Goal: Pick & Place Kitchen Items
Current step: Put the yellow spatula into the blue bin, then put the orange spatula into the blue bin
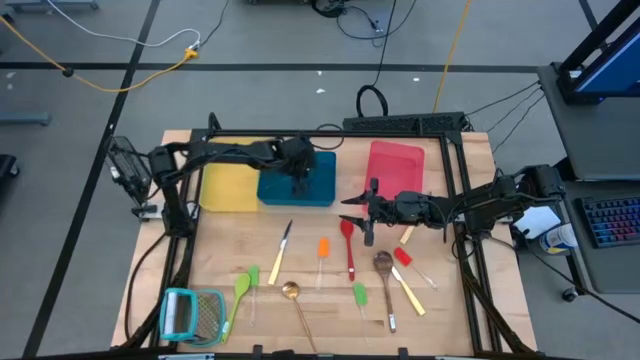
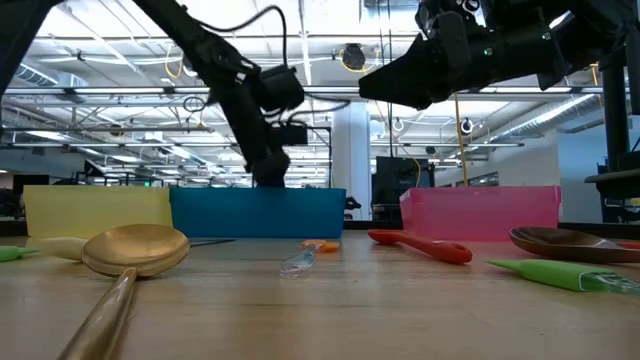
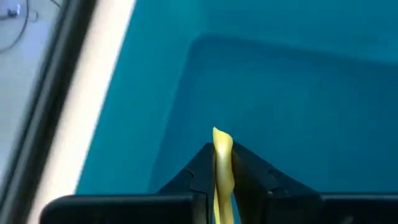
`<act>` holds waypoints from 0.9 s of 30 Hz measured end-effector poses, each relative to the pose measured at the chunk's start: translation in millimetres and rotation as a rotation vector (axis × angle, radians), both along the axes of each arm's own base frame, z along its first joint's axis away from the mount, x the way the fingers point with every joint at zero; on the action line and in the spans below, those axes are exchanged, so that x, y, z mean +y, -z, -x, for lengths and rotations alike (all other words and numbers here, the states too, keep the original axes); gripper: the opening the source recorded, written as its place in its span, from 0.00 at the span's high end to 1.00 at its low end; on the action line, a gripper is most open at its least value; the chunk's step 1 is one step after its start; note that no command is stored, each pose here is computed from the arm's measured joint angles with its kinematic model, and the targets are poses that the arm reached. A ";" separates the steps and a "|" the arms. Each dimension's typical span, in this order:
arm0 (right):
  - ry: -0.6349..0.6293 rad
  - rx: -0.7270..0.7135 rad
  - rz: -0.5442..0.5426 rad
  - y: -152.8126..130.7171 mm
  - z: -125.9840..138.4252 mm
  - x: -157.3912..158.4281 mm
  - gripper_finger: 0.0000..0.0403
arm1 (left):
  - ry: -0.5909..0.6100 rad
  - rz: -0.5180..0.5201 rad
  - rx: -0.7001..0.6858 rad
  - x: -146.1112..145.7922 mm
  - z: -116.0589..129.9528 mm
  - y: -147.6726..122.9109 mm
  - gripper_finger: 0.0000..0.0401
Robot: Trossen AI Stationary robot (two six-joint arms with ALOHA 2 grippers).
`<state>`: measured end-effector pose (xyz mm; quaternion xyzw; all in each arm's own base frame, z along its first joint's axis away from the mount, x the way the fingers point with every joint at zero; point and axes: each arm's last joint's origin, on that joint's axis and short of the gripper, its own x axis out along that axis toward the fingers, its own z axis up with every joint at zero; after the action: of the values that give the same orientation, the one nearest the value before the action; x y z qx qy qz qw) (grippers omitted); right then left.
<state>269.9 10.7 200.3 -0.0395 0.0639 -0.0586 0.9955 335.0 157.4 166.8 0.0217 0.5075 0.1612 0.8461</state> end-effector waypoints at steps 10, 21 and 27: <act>0.000 -0.020 -0.002 -1.9 -0.2 0.0 0.55 | 0.029 -0.028 0.036 -5.6 -3.5 5.5 0.77; -0.002 -0.040 -0.003 -3.9 -0.5 0.1 0.55 | 0.038 -0.093 -0.025 -30.7 1.2 -36.0 0.69; -0.006 -0.062 -0.005 -6.0 -0.6 1.1 0.55 | 0.046 -0.089 -0.133 -61.7 22.8 -89.7 0.69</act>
<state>270.5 11.8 206.3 -0.0353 0.0329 -0.0566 0.9972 312.2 95.7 256.5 0.0600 0.4419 0.1654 0.8797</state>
